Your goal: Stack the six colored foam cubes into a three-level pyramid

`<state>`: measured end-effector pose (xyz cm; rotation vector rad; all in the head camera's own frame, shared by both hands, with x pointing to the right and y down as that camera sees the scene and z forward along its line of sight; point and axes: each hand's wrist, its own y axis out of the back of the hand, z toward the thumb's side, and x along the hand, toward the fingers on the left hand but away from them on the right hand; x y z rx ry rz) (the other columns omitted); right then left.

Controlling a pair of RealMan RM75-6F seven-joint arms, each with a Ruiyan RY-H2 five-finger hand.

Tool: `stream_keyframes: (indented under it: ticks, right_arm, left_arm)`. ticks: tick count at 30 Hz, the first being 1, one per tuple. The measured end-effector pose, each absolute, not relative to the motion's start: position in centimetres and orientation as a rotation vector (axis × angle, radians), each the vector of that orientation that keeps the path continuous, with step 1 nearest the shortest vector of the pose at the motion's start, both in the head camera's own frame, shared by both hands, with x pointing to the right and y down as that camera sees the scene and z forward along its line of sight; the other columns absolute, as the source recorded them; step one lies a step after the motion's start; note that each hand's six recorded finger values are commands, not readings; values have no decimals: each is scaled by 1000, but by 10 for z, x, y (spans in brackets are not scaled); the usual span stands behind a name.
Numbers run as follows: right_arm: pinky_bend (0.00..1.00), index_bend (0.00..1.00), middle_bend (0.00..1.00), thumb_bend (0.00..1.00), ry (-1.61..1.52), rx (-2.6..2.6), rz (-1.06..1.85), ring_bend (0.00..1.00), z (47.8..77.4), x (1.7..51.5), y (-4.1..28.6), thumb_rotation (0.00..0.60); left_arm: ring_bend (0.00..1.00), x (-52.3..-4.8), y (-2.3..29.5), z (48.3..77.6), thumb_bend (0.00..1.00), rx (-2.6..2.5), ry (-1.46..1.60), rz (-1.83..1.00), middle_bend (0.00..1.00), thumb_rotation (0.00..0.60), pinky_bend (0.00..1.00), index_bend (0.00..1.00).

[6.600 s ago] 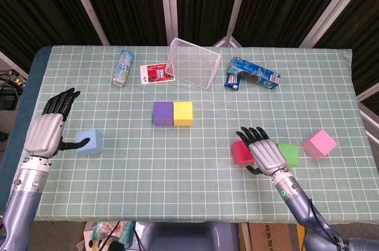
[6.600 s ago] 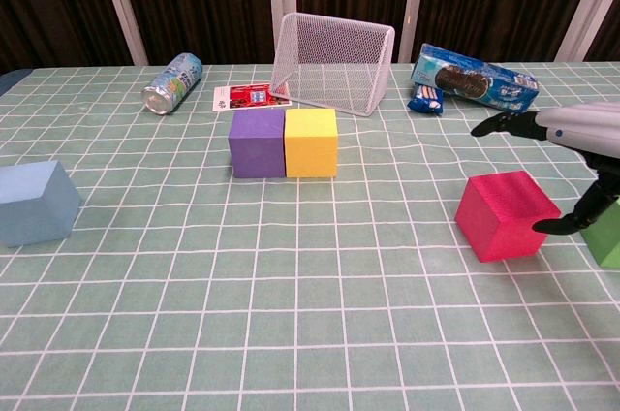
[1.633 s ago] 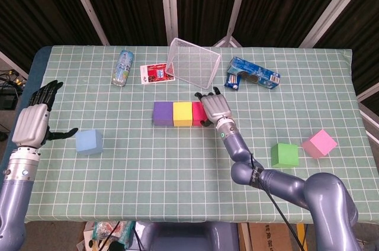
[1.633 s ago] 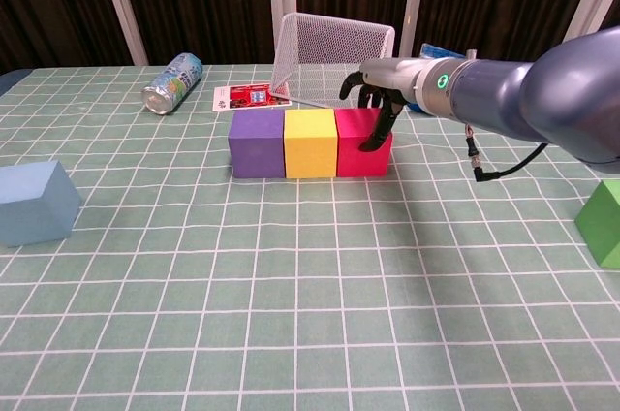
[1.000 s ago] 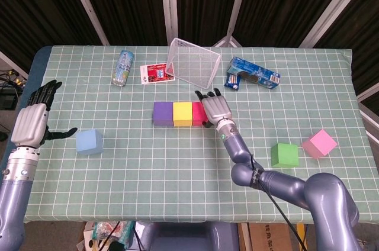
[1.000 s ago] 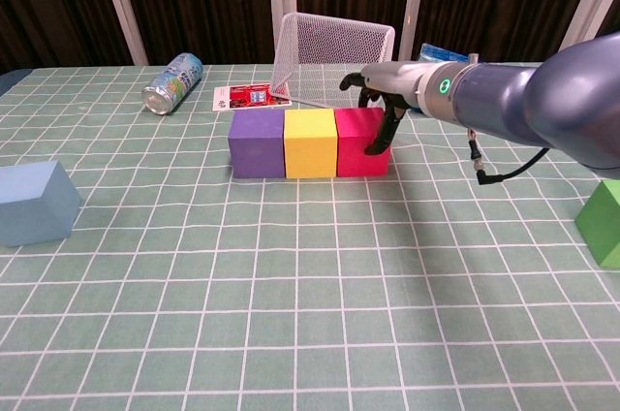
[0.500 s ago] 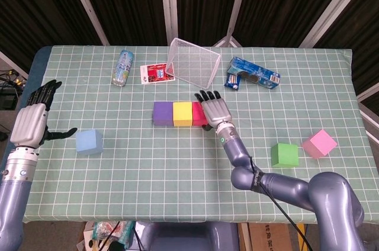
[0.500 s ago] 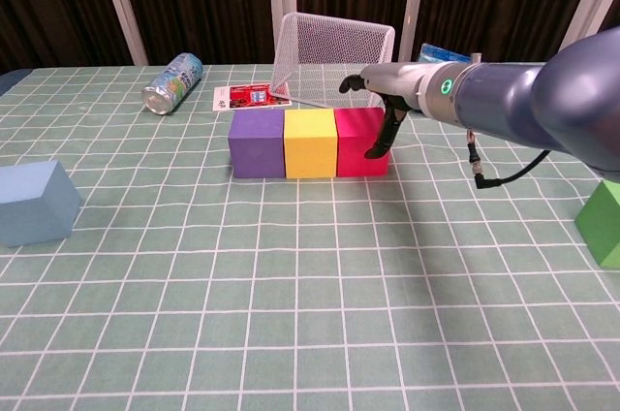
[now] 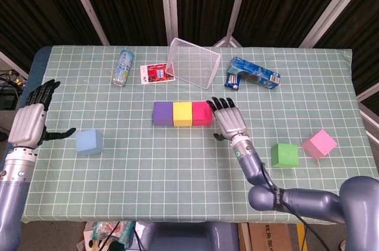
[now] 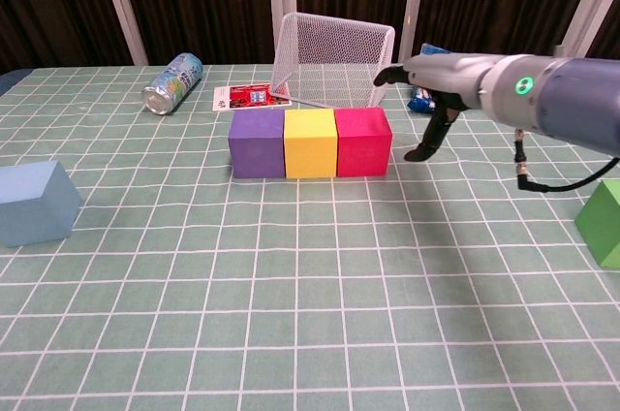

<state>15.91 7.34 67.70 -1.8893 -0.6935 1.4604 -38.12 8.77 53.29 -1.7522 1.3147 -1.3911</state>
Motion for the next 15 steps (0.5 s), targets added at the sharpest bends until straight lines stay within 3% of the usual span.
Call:
stream_keyframes:
  ticks: [15]
  right_arm:
    - [0,0,0,264,-869,-1738,1433,0,603,282,95,600]
  left_arm:
    - [0,-381,93,531,44,-1742,1322,-1355,0,600,16,0]
